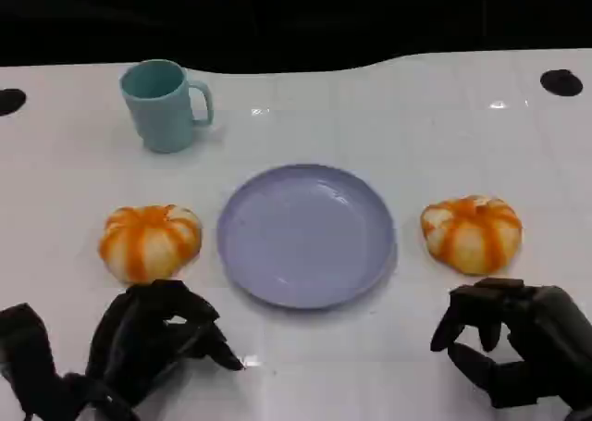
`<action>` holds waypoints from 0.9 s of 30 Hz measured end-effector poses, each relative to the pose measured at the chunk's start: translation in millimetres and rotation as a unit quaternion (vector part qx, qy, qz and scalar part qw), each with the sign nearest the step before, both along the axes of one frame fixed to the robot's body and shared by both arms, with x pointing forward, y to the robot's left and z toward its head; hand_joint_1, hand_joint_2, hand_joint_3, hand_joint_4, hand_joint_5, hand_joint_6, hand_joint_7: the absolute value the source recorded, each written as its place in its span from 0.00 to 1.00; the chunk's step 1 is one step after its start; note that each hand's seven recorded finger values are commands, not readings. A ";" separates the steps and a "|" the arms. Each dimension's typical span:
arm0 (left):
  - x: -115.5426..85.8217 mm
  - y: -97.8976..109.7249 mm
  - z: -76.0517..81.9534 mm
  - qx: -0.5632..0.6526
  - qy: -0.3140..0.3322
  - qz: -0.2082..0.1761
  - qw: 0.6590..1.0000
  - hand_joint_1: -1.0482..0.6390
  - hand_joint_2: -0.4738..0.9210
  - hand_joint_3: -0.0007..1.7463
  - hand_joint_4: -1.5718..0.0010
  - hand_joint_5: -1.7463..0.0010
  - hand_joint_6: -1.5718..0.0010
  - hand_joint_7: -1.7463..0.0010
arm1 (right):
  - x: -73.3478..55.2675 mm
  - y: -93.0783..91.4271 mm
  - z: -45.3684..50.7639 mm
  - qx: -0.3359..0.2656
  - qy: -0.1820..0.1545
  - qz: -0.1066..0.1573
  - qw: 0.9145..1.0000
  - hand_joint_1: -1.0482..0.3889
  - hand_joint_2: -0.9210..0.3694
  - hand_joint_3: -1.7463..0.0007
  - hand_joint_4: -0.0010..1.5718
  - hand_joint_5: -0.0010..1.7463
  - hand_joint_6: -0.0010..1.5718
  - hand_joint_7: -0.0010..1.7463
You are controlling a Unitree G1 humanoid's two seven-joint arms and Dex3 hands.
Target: Grasp the bread from the table and place it into the plate.
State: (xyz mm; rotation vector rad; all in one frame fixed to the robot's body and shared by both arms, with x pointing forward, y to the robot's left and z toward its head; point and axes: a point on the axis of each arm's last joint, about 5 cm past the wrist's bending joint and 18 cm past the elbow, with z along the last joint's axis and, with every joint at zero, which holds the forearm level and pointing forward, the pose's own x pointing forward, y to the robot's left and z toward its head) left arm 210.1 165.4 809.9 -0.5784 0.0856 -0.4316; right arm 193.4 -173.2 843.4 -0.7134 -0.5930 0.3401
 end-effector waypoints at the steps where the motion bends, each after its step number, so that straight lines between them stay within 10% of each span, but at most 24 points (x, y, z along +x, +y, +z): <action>1: 0.0 0.0 0.0 0.000 0.000 0.000 1.000 0.00 0.79 0.00 0.00 0.66 0.00 0.79 | 0.0 0.0 0.0 0.000 0.000 0.000 1.000 0.56 0.43 0.29 0.54 1.00 0.51 0.76; 27: -0.4 0.1 -0.6 0.000 0.000 0.001 1.000 0.00 0.79 0.00 0.00 0.66 0.00 0.79 | 0.2 0.0 -0.5 -0.001 0.001 0.000 1.000 0.56 0.44 0.29 0.54 1.00 0.52 0.75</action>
